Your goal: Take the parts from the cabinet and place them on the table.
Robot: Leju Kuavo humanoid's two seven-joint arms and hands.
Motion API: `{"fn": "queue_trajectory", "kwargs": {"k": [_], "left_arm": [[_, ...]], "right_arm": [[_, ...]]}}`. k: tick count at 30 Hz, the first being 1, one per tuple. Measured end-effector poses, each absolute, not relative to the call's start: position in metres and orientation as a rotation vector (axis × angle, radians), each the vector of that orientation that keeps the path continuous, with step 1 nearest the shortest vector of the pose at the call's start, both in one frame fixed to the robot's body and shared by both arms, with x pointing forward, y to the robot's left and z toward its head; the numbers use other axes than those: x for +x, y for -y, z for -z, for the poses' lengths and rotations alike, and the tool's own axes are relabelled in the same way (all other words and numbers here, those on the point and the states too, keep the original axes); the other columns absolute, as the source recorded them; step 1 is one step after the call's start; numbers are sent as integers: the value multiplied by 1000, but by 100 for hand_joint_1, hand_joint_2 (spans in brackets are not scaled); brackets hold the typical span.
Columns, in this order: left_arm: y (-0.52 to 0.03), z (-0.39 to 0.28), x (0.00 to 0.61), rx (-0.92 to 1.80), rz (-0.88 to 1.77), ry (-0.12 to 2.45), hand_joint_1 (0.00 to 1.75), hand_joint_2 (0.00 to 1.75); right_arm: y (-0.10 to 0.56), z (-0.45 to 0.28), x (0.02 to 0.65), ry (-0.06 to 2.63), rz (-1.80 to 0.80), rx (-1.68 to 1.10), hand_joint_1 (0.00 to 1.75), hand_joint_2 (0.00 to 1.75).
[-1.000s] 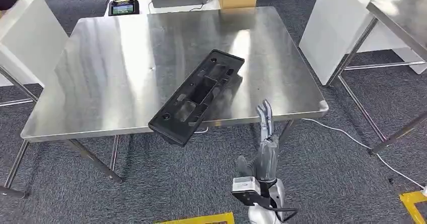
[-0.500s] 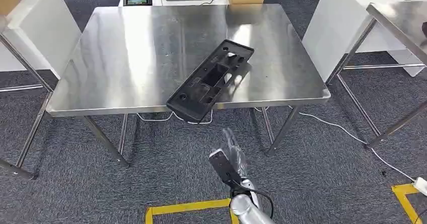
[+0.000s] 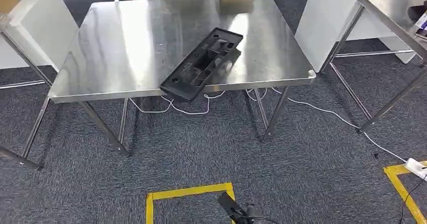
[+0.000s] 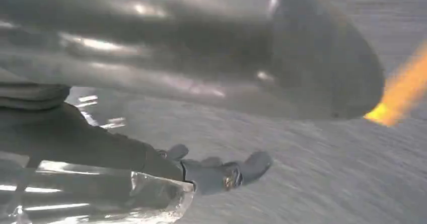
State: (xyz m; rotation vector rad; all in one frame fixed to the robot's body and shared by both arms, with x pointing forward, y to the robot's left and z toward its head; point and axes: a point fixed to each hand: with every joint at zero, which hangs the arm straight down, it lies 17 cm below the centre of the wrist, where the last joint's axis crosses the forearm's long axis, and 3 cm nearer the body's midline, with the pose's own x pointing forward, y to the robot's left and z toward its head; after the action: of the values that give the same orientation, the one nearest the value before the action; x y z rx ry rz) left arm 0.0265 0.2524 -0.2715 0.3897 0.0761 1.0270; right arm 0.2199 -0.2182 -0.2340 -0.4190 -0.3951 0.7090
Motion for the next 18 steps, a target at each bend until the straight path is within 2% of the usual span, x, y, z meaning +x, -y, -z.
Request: {"fn": "queue_trajectory", "kwargs": {"k": [3, 6, 11, 18], "left_arm": [[-247, 270, 12, 393, -843, -170, 0, 0], [-237, 268, 10, 381, -699, -208, 0, 0], [-225, 265, 4, 360, -601, -271, 0, 0], [-222, 264, 8, 367, -547, -257, 0, 0]], "right_arm": [[231, 254, 161, 212, -932, -399, 0, 0], [237, 260, 137, 162, -1087, -401, 0, 0], [246, 264, 116, 117, -1145, -418, 0, 0], [246, 263, 119, 132, -1182, -442, 0, 0]]}}
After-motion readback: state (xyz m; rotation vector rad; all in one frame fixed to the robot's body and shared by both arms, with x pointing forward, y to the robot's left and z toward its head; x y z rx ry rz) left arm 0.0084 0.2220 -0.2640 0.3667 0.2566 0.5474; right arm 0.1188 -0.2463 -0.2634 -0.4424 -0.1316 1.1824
